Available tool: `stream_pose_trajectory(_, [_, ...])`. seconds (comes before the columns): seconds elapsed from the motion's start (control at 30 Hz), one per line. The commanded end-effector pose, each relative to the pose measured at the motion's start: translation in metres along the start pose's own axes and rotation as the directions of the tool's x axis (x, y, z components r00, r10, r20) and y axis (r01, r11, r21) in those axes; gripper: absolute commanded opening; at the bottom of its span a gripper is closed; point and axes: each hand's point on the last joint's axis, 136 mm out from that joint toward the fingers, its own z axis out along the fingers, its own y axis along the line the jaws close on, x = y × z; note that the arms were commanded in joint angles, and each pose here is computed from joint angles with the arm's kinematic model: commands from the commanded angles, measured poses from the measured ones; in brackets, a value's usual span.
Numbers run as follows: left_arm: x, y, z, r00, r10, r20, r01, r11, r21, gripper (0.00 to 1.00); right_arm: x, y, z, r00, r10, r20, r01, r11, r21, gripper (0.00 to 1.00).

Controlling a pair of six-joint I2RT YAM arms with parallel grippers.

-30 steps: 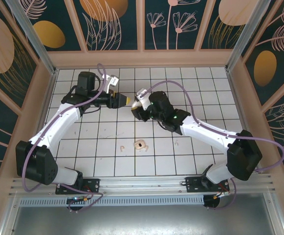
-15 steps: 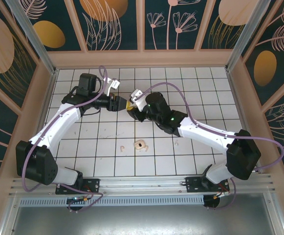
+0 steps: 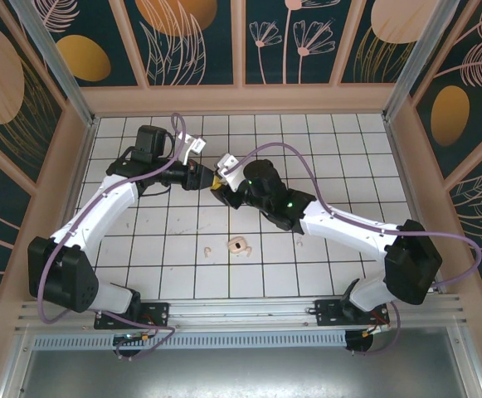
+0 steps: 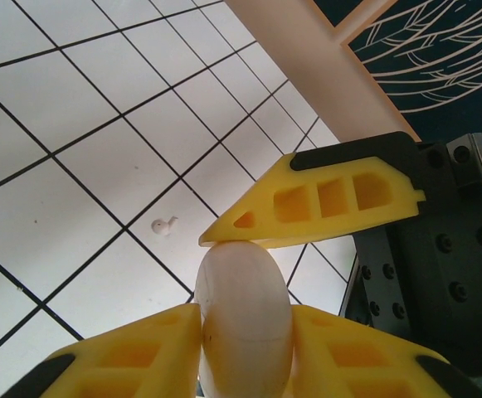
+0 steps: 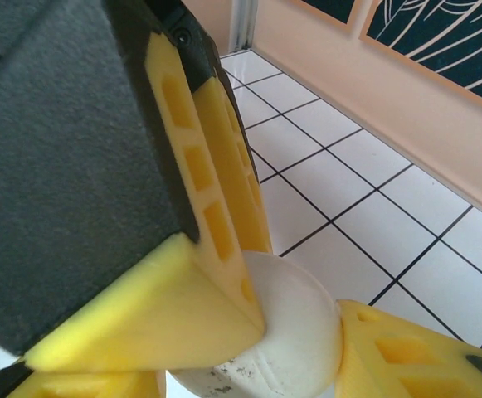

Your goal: Insert wireless bluetooth earbuds into charging case

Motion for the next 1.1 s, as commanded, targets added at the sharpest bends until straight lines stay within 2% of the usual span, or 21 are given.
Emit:
stream_pose_trajectory(0.0, [0.005, 0.001, 0.004, 1.000, 0.012, -0.022, -0.011, 1.000, 0.007, 0.25, -0.037, -0.003, -0.007, 0.993, -0.025, 0.111, 0.022, 0.999, 0.036, 0.45])
stream_pose_trajectory(0.17, [0.005, -0.001, 0.002, 0.999, 0.043, -0.009, -0.043, 0.999, 0.010, 0.17, -0.037, -0.003, -0.008, 0.992, -0.030, 0.119, 0.025, 0.999, 0.043, 0.47])
stream_pose_trajectory(0.27, [0.001, 0.007, 0.002, 0.997, 0.072, 0.039, -0.070, 0.997, -0.035, 0.12, -0.041, -0.005, -0.014, 0.990, -0.022, 0.136, 0.015, 0.999, 0.050, 0.65])
stream_pose_trajectory(0.4, [-0.009, 0.003, 0.004, 0.985, 0.102, 0.136, -0.103, 0.995, 0.002, 0.09, -0.048, 0.000, -0.034, 0.983, -0.020, 0.182, 0.020, 1.000, 0.002, 0.73])
stream_pose_trajectory(0.5, [-0.016, -0.009, 0.002, 0.970, 0.147, 0.193, -0.160, 0.986, 0.051, 0.09, -0.053, 0.007, -0.055, 0.972, -0.029, 0.231, 0.049, 0.996, -0.080, 0.74])
stream_pose_trajectory(0.63, [-0.016, -0.030, -0.002, 0.947, 0.241, 0.211, -0.271, 0.954, 0.125, 0.10, -0.052, -0.008, -0.082, 0.964, 0.084, 0.251, -0.018, 0.967, -0.254, 0.72])
stream_pose_trajectory(0.73, [0.001, -0.038, 0.001, 0.947, 0.264, 0.181, -0.298, 0.932, 0.205, 0.10, -0.048, -0.010, -0.102, 0.957, 0.073, 0.282, 0.038, 0.928, -0.372, 0.65])
stream_pose_trajectory(0.8, [0.004, -0.046, 0.001, 0.944, 0.278, 0.178, -0.316, 0.917, 0.243, 0.10, -0.047, -0.011, -0.107, 0.955, 0.039, 0.293, 0.078, 0.923, -0.377, 0.60])
stream_pose_trajectory(0.87, [0.009, -0.054, 0.001, 0.940, 0.293, 0.175, -0.332, 0.904, 0.270, 0.10, -0.045, -0.014, -0.110, 0.959, 0.033, 0.282, 0.089, 0.908, -0.408, 0.56])
stream_pose_trajectory(1.07, [0.011, -0.070, 0.000, 0.926, 0.326, 0.191, -0.372, 0.875, 0.309, 0.10, -0.039, -0.007, -0.105, 0.980, 0.043, 0.195, 0.073, 0.831, -0.552, 0.55])
